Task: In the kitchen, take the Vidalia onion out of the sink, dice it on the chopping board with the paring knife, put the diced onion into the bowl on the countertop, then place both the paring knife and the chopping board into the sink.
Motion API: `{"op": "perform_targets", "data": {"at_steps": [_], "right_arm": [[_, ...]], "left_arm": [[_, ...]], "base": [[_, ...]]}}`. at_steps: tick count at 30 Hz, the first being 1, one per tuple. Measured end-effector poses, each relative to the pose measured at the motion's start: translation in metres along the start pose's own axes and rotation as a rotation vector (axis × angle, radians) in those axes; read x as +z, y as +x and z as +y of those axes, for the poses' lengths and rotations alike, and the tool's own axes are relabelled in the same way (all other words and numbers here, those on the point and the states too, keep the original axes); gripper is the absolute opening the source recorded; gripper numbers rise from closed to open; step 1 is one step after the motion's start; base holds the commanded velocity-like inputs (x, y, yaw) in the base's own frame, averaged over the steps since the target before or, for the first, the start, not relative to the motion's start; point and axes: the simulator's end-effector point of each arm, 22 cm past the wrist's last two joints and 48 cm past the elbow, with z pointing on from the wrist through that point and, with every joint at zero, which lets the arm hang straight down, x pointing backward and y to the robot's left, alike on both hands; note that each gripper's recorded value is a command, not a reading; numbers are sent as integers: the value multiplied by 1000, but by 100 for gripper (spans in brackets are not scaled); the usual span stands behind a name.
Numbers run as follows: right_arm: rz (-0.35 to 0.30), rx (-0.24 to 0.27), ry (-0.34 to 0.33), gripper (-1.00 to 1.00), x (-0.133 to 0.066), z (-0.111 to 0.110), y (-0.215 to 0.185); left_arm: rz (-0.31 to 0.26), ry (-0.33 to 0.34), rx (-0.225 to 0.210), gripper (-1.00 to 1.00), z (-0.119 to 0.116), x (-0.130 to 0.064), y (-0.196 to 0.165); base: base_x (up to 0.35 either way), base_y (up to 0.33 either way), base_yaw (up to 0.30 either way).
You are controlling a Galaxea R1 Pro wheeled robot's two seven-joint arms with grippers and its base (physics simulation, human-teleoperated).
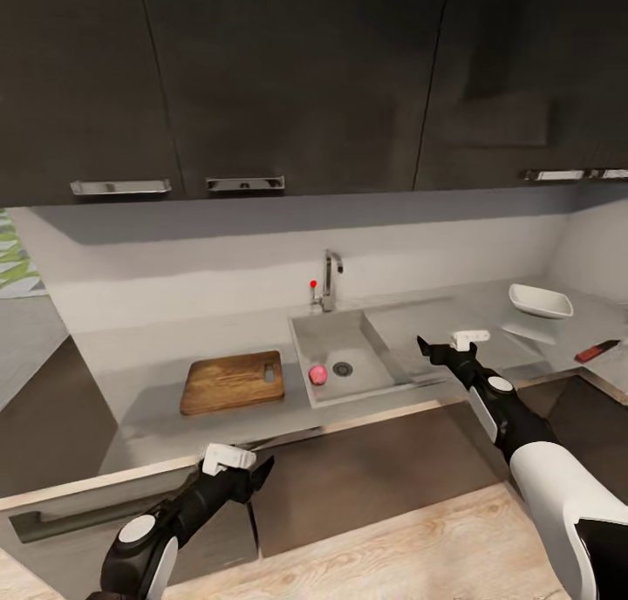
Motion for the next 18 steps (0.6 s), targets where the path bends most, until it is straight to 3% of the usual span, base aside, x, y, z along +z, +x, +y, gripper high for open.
{"op": "perform_targets", "data": {"at_steps": [12,15,18], "right_arm": [[-1,4,15,100,0,-4,0],[-1,6,85,100,-1,-19,0],[-1,10,231,100,-6,-52,0]], "left_arm": [[29,117,8,100,-57,35,-59],[30,127,12,100,-62,40,-72],[19,128,22,100,-61,44,-87]], "base": [[0,0,-222],[0,0,-220],[0,0,-206]]}}
